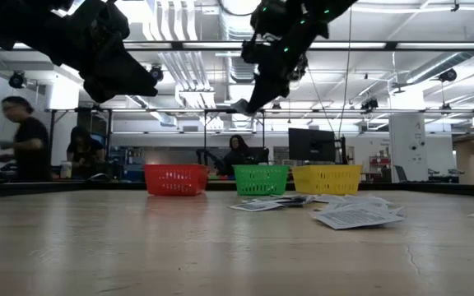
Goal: Pick & Place First Aid Supplies
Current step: Put the alcohol pad into the green basket
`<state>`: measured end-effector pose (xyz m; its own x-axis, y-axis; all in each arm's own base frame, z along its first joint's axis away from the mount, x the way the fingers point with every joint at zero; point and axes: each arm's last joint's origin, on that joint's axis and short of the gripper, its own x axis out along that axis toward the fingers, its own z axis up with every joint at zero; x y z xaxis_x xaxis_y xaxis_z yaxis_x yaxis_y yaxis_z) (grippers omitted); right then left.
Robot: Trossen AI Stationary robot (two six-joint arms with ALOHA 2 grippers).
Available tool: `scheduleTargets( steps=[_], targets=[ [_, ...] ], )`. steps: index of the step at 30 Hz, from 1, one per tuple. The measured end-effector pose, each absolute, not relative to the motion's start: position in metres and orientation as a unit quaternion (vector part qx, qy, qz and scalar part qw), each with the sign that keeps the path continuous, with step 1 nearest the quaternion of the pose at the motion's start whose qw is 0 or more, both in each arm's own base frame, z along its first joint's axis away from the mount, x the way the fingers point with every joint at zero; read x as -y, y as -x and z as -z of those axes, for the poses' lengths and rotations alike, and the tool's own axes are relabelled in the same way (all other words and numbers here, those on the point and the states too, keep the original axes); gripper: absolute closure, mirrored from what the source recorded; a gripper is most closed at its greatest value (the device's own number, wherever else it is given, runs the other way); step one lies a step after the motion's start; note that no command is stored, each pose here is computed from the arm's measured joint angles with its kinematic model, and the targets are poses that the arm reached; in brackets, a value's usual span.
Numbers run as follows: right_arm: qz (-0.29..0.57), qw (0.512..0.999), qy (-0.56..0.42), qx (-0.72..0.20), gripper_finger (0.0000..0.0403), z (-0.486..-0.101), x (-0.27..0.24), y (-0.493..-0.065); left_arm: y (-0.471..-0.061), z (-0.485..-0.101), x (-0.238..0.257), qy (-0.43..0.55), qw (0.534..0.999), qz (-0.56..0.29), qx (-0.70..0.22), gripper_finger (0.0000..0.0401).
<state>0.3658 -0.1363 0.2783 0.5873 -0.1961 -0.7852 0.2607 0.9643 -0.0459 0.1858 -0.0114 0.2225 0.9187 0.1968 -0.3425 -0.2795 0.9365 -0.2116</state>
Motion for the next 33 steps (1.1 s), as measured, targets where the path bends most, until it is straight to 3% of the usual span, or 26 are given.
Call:
scheduleTargets(
  steps=[7,17,26,33],
  targets=[
    [0.126,0.84,-0.04,-0.526,0.0394,-0.266,0.177,-0.38,-0.187,-0.235,0.01,0.095,0.981,-0.137,-0.103,0.0268],
    [0.1,0.773,-0.063,-0.623,0.0394,-0.236,0.206,-0.396,-0.185,-0.236,0.009,0.085,0.981,-0.144,-0.102,0.0268],
    [0.07,0.757,-0.091,-0.644,0.0392,-0.219,0.211,-0.411,-0.185,-0.233,0.009,0.085,0.979,-0.151,-0.107,0.0268],
    [0.066,0.75,-0.094,-0.651,0.0358,-0.212,0.212,-0.412,-0.183,-0.224,0.009,0.106,0.975,-0.155,-0.117,0.0268]
  ],
)
